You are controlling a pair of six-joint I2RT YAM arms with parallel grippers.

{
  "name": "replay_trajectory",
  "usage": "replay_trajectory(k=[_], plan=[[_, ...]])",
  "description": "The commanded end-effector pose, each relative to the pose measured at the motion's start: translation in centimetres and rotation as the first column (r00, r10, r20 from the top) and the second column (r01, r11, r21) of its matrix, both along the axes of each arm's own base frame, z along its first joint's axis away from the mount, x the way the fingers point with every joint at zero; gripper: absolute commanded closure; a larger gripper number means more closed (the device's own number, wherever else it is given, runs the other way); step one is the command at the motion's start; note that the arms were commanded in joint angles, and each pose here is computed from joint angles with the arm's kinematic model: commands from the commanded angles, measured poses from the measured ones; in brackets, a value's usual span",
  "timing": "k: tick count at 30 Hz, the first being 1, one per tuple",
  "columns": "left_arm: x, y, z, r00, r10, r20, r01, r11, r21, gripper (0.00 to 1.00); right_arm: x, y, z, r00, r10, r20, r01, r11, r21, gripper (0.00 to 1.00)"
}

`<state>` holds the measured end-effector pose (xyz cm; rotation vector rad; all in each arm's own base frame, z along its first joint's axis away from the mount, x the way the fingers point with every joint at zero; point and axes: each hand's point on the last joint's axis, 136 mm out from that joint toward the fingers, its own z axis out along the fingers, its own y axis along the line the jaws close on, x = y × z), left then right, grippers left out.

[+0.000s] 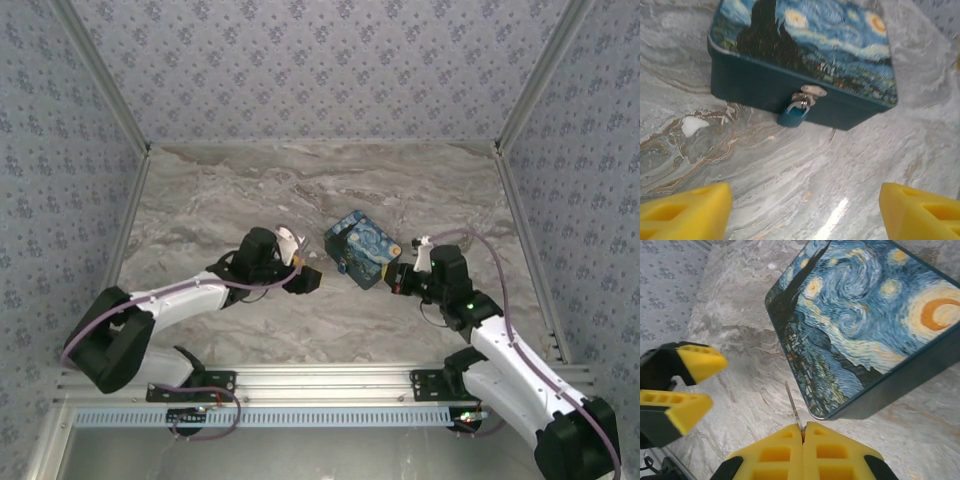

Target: Unlock a padlock with a key

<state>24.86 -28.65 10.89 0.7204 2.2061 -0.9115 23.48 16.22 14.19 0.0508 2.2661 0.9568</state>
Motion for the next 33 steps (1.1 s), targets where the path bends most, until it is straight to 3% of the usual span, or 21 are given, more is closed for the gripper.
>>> replay_trajectory(k=[1,6,13,22,33], plan=[[0.9,-1.5,1.6,0.992,-0.057,0.112,0.064,0.996,-0.06,0.25,1.4,0.5,1.2,0.999,-0.031,0.017,0.03,0.998,0.056,0.99],[0.9,-2.6,0.4,0.988,-0.106,0.113,0.112,0.992,-0.05,0.28,3.3,2.6,1.5,1.0,0.003,-0.009,-0.002,0.983,0.186,0.99],[0.8,-4.0,-1.1,0.984,-0.148,0.096,0.151,0.988,-0.034,0.3,5.6,3.7,0.8,0.999,0.009,-0.034,-0.002,0.978,0.209,0.99],[0.5,-5.3,-2.7,0.98,-0.177,0.09,0.178,0.984,-0.002,0.33,7.8,4.3,-1.2,0.996,0.007,-0.085,0.005,0.99,0.144,1.0],[0.5,-6.6,-3.8,0.976,-0.201,0.084,0.202,0.979,0.002,0.35,5.9,2.8,-6.8,0.975,-0.038,-0.219,0.041,0.999,0.008,1.0]])
